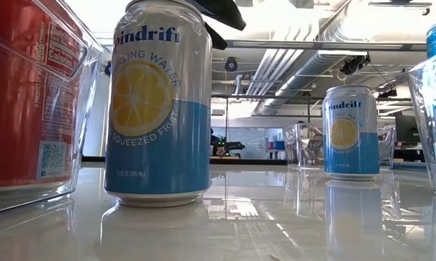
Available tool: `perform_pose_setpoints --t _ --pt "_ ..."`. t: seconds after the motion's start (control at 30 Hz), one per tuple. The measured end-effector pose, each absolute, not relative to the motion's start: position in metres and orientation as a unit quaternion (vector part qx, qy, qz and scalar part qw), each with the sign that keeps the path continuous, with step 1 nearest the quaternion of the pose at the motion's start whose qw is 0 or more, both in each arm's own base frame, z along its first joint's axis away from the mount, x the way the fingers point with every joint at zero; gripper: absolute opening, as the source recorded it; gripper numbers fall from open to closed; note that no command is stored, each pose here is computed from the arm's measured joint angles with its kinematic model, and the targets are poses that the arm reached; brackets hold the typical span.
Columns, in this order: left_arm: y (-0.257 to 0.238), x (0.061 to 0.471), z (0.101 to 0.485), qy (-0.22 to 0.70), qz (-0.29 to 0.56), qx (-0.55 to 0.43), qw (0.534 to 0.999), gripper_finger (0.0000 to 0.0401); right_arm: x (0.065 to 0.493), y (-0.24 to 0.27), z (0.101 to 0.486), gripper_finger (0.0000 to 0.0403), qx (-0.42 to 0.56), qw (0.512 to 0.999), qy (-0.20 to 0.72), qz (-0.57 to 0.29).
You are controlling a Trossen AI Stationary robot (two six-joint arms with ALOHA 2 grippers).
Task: Sort soda cans
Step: Put the blue soda can into the bottom right transparent bin
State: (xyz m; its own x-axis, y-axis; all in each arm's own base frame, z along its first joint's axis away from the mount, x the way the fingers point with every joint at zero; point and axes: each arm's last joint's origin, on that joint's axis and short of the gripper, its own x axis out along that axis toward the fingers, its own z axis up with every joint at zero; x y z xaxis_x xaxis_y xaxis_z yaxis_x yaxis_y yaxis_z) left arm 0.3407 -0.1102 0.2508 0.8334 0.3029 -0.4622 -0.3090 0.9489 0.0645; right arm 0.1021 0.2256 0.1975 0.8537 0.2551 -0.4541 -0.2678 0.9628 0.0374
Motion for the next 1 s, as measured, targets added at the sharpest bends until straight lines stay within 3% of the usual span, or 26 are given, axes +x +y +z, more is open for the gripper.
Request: perform_pose_setpoints --t 0.8,1.0 --pt "-0.1103 0.3408 0.2510 0.238 0.159 -0.011 0.958 0.0313 0.1065 0.2222 0.1953 0.0253 0.015 0.966 0.236 0.104" --pt "-0.1103 0.3408 0.2510 0.238 0.160 -0.012 0.958 0.0313 0.1064 0.2222 0.1949 0.0284 0.013 0.965 0.239 0.107"
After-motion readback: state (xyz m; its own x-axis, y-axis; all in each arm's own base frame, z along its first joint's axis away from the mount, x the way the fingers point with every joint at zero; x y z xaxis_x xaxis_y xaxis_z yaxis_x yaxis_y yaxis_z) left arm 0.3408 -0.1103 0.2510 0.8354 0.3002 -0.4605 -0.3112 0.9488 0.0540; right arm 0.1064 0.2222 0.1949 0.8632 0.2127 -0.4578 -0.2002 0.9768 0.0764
